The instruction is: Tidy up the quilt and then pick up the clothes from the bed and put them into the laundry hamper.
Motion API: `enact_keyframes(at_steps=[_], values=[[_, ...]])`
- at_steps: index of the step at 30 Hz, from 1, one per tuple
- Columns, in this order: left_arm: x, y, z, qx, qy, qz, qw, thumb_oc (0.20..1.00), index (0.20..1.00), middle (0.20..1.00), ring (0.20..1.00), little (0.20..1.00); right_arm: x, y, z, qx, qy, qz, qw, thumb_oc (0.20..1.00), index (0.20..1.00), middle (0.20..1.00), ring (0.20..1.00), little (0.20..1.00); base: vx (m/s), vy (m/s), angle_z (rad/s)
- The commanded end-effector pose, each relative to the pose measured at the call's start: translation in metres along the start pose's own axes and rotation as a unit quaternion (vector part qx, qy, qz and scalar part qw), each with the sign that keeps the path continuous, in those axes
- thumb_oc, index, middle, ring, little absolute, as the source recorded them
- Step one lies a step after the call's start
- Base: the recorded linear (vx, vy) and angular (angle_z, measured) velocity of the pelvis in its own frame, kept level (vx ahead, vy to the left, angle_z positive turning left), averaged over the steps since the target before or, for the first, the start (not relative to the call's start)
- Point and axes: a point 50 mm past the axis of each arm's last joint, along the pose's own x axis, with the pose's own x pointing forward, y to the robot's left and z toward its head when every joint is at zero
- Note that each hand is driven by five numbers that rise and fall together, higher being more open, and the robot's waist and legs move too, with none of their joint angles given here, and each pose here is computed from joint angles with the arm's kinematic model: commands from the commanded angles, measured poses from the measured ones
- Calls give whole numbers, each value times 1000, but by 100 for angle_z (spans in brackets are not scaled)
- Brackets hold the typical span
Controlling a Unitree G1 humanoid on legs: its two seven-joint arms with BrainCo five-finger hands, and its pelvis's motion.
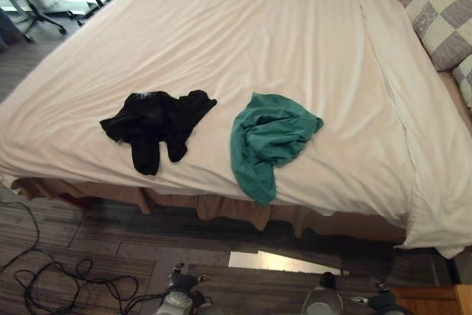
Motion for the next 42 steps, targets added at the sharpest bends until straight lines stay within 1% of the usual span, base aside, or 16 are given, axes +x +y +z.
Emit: enact_keyframes(at_steps=[1, 6, 14, 15, 20, 22, 23, 26, 28, 31, 33, 36, 37, 38, 39, 42], values=[[6, 32, 26, 11, -44, 31, 998, 1000, 1000, 1000, 1000, 1000, 5, -10, 56, -6, -99, -1, 995, 1000, 1000, 1000, 1000, 1000, 87, 190, -1], [6, 28, 21, 66, -43, 19, 997, 1000, 1000, 1000, 1000, 1000, 3, -7, 73, -44, -144, 11, 989, 1000, 1000, 1000, 1000, 1000, 158, 172, 4], [3, 10, 58, 58, -116, 0, 992, 1000, 1000, 1000, 1000, 1000, 5, -22, 99, -99, -179, -10, 979, 1000, 1000, 1000, 1000, 1000, 34, 245, -16], [0, 0, 66, 71, -135, -14, 988, 1000, 1000, 1000, 1000, 1000, 1, -22, 106, -91, -199, -6, 976, 1000, 1000, 1000, 1000, 1000, 174, 575, -38], [-3, -10, 84, 124, -173, -34, 977, 1000, 1000, 1000, 1000, 1000, -2, -23, 107, -122, -221, -9, 968, 1000, 1000, 1000, 1000, 1000, 126, 459, -65], [-3, -8, 89, 140, -186, -26, 972, 1000, 1000, 1000, 1000, 1000, -6, -18, 115, -155, -243, -7, 958, 1000, 1000, 1000, 1000, 1000, 21, 301, 11], [-4, -3, 99, 147, -201, -12, 968, 1000, 1000, 1000, 1000, 1000, -10, -4, 131, -217, -278, 5, 936, 1000, 1000, 1000, 1000, 1000, -81, 192, -11], [-2, 8, 103, 144, -202, 5, 969, 1000, 1000, 1000, 1000, 1000, -20, 22, 148, -305, -330, 35, 893, 1000, 1000, 1000, 1000, 1000, -74, 173, -62], [0, 11, 96, 152, -188, 11, 970, 1000, 1000, 1000, 1000, 1000, -20, 27, 144, -331, -330, 47, 883, 1000, 1000, 1000, 1000, 1000, 12, 82, -10], [4, 18, 72, 146, -142, 28, 979, 1000, 1000, 1000, 1000, 1000, -8, 20, 119, -338, -269, 37, 901, 1000, 1000, 1000, 1000, 1000, 43, 29, 42], [6, 26, 51, 129, -102, 52, 985, 1000, 1000, 1000, 1000, 1000, -1, 10, 102, -319, -224, 18, 921, 1000, 1000, 1000, 1000, 1000, 44, -35, 38], [4, 41, 2, 54, -13, 91, 994, 1000, 1000, 1000, 1000, 1000, 10, -15, 52, -222, -106, -24, 969, 1000, 1000, 1000, 1000, 1000, 51, -26, 9], [4, 41, 2, 54, -13, 91, 994, 1000, 1000, 1000, 1000, 1000, 10, -15, 52, -221, -106, -24, 969, 1000, 1000, 1000, 1000, 1000, 66, -1, -6], [1, 53, -19, 20, 24, 116, 993, 1000, 1000, 1000, 1000, 1000, 11, -26, 31, -156, -52, -43, 985, 1000, 1000, 1000, 1000, 1000, 124, -1, -3], [-7, 81, -53, -60, 86, 178, 978, 1000, 1000, 1000, 1000, 1000, 10, -47, -1, -22, 27, -94, 995, 1000, 1000, 1000, 1000, 1000, 153, 1, 4], [-21, 132, -75, -121, 111, 276, 947, 1000, 1000, 1000, 1000, 1000, 3, -78, -23, 127, 57, -184, 973, 1000, 1000, 1000, 1000, 1000, 120, 12, 1]])
